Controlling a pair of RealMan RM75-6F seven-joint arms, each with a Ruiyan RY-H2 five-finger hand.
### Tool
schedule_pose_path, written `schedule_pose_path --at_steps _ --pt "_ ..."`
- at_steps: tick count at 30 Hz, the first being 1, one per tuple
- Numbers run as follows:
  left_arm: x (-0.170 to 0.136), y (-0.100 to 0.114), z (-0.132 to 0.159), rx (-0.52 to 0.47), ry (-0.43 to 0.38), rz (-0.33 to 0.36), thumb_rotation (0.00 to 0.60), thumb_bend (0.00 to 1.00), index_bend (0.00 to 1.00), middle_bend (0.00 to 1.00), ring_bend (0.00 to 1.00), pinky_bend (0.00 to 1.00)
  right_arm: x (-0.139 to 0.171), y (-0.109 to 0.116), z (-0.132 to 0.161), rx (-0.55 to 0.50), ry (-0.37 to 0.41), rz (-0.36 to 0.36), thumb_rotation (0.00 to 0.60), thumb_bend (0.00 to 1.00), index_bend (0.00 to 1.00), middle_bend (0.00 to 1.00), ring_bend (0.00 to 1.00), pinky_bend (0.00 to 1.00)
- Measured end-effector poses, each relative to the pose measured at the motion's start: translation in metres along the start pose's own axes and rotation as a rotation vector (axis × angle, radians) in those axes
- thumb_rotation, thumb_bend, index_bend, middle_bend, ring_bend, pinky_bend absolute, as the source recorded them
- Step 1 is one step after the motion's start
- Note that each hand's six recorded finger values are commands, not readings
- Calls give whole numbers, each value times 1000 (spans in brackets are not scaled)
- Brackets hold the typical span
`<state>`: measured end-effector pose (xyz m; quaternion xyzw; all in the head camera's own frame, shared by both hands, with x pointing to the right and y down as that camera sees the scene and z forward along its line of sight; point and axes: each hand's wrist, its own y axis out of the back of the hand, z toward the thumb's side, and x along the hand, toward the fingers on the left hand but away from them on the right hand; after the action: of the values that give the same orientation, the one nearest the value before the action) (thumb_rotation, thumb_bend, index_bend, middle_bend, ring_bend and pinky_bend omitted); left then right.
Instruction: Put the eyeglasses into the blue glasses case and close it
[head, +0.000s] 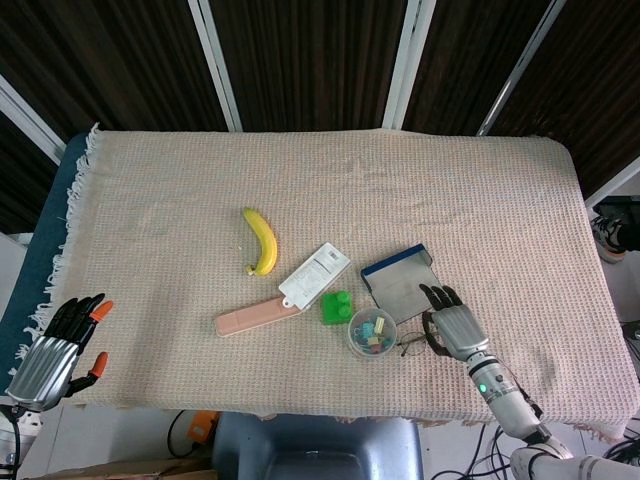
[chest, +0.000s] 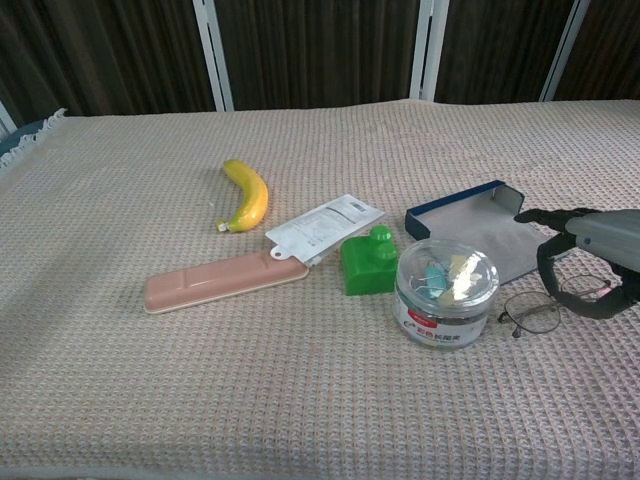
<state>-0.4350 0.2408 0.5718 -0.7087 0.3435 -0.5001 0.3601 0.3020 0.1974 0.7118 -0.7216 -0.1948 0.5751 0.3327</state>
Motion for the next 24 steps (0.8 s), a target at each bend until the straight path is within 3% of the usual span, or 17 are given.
schedule_pose_path --at_steps 10,17,24 --pt "0 0 -1 0 2 -2 600 460 0 0 0 38 -10 35 -6 50 -21 -115 600 591 699 134 0 0" --pt "1 -2 0 3 4 -7 600 459 0 0 0 38 -35 62 -9 124 -42 -195 600 591 702 157 0 0" --pt "3 -4 -1 6 10 -14 600 460 0 0 0 38 -64 71 -6 177 -52 -248 600 591 704 172 0 0"
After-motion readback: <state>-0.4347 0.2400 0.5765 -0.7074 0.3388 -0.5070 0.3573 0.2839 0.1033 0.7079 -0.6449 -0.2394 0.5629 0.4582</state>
